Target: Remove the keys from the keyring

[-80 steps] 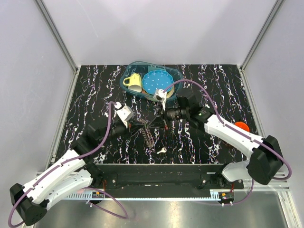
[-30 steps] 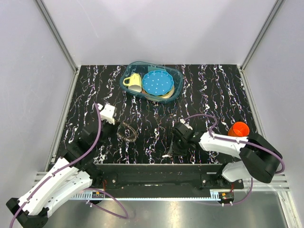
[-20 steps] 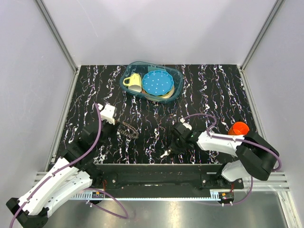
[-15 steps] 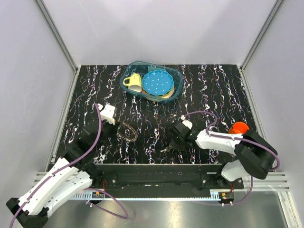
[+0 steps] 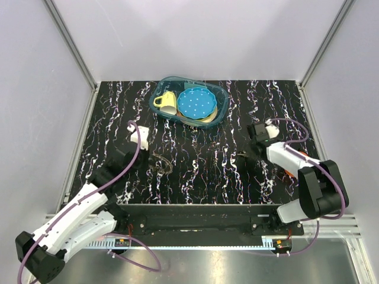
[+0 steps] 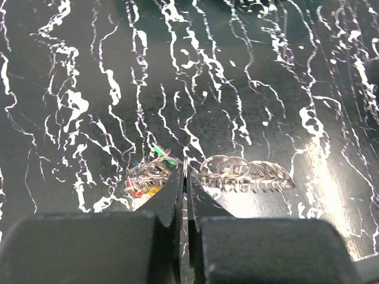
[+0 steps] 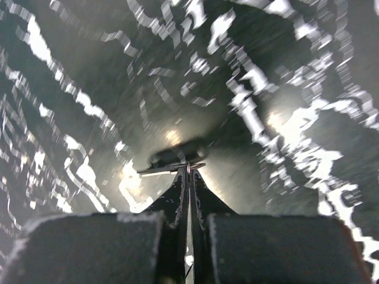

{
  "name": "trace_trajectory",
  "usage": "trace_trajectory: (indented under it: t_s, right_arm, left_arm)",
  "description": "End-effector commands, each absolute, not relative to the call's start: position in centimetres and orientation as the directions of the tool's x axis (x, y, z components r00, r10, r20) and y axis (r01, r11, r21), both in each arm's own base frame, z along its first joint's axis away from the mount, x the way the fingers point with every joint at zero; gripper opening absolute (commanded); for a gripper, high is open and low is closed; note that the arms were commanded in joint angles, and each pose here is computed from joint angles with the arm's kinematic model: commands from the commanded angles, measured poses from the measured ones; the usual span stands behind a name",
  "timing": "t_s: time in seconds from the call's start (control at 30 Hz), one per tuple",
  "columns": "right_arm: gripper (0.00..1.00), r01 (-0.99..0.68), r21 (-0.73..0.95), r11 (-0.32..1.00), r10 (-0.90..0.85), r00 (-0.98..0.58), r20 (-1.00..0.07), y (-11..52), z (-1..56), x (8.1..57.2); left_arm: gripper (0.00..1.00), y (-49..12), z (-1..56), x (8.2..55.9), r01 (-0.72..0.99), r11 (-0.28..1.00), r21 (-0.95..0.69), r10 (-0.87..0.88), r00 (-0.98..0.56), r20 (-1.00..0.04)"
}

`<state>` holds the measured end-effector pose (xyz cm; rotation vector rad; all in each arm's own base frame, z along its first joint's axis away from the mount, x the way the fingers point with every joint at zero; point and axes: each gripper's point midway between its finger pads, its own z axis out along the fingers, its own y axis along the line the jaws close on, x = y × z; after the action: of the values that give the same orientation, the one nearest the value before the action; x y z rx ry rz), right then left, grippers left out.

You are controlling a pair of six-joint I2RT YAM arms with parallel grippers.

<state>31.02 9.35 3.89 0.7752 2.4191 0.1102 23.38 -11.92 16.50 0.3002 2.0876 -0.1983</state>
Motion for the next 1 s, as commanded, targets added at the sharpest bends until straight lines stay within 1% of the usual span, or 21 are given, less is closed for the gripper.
trace_trajectory:
  t_s: [0.0,0.07,0.1,0.17,0.2,0.27,0.3,0.33,0.4,0.43,0.5,0.53,0.57,0.67,0.77,0.87,0.9,0.97]
  right_arm:
    - [0.01,0.468,0.245,0.849,0.518,-0.648,-0.558,6.8,5.9,33.4]
    - [0.06,0.459,0.241,0.855,0.509,-0.656,-0.557,6.7,6.0,33.8]
    - [0.12,0.452,0.256,0.854,0.514,-0.661,-0.547,7.0,6.1,34.0]
    - [0.21,0.452,0.261,0.853,0.518,-0.670,-0.533,6.8,5.8,34.1]
    - [0.31,0.437,0.277,0.856,0.516,-0.673,-0.530,7.1,6.2,34.2]
    - [0.39,0.420,0.290,0.860,0.510,-0.672,-0.537,7.3,6.8,34.3]
    - [0.47,0.398,0.318,0.860,0.510,-0.667,-0.544,7.7,7.8,34.5]
    - [0.51,0.382,0.332,0.863,0.506,-0.667,-0.547,7.9,8.4,34.6]
    - [0.64,0.343,0.373,0.862,0.504,-0.660,-0.558,8.7,10.3,34.9]
    - [0.76,0.332,0.387,0.860,0.506,-0.654,-0.562,8.9,11.0,34.9]
    - [0.83,0.298,0.428,0.853,0.512,-0.636,-0.577,9.4,12.9,35.0]
    - [0.94,0.288,0.444,0.849,0.517,-0.630,-0.580,9.5,13.6,35.0]
    - [1.00,0.268,0.464,0.844,0.519,-0.624,-0.584,9.9,14.4,35.1]
    - [1.00,0.163,0.537,0.828,0.493,-0.668,-0.558,12.1,16.7,34.4]
    - [1.00,0.101,0.556,0.825,0.451,-0.710,-0.541,13.3,17.8,33.5]
    - [1.00,0.059,0.554,0.830,0.410,-0.738,-0.536,13.7,18.5,32.2]
    - [1.00,0.038,0.552,0.833,0.396,-0.738,-0.547,13.8,19.0,31.8]
    - [1.00,0.011,0.547,0.837,0.360,-0.763,-0.536,13.9,19.5,30.5]
  left_arm:
    - [0.00,-11.3,20.0,26.1,0.208,0.972,-0.105,-0.005,-0.431,-0.902]
    - [0.00,-11.4,19.6,26.6,0.215,0.965,-0.151,-0.037,-0.457,-0.888]
    - [0.00,-10.7,18.9,27.3,0.177,0.969,-0.170,-0.065,-0.483,-0.873]
    - [0.00,-10.7,18.7,27.8,0.183,0.962,-0.204,-0.086,-0.504,-0.859]
    - [0.00,-10.1,18.1,28.3,0.158,0.967,-0.202,-0.092,-0.521,-0.848]
    - [0.00,-9.4,19.0,29.3,0.140,0.971,-0.194,-0.097,-0.509,-0.855]
    - [0.00,-8.5,18.4,30.1,0.110,0.979,-0.173,-0.091,-0.524,-0.847]
    - [0.00,-8.2,18.5,30.7,0.100,0.981,-0.167,-0.091,-0.522,-0.848]
    - [0.00,-6.8,18.4,32.1,0.054,0.987,-0.152,-0.100,-0.533,-0.840]
    - [0.00,-6.6,16.6,32.8,0.039,0.989,-0.145,-0.095,-0.584,-0.806]
    - [0.00,-5.9,15.8,33.7,0.009,0.989,-0.146,-0.110,-0.613,-0.783]
    - [0.00,-5.7,14.0,34.1,-0.007,0.990,-0.140,-0.110,-0.655,-0.748]
    - [0.00,-5.5,13.8,34.6,-0.018,0.990,-0.140,-0.117,-0.661,-0.741]
    - [0.00,-5.1,11.9,35.4,-0.059,0.984,-0.169,-0.161,-0.705,-0.690]
    - [0.00,-4.7,11.2,36.0,-0.082,0.983,-0.165,-0.173,-0.722,-0.670]
    - [0.11,-3.9,11.8,37.0,-0.117,0.982,-0.147,-0.187,-0.709,-0.680]
    - [0.23,-3.9,12.1,37.3,-0.117,0.982,-0.149,-0.188,-0.707,-0.682]
    - [0.31,-4.0,13.5,37.7,-0.108,0.982,-0.155,-0.186,-0.697,-0.693]
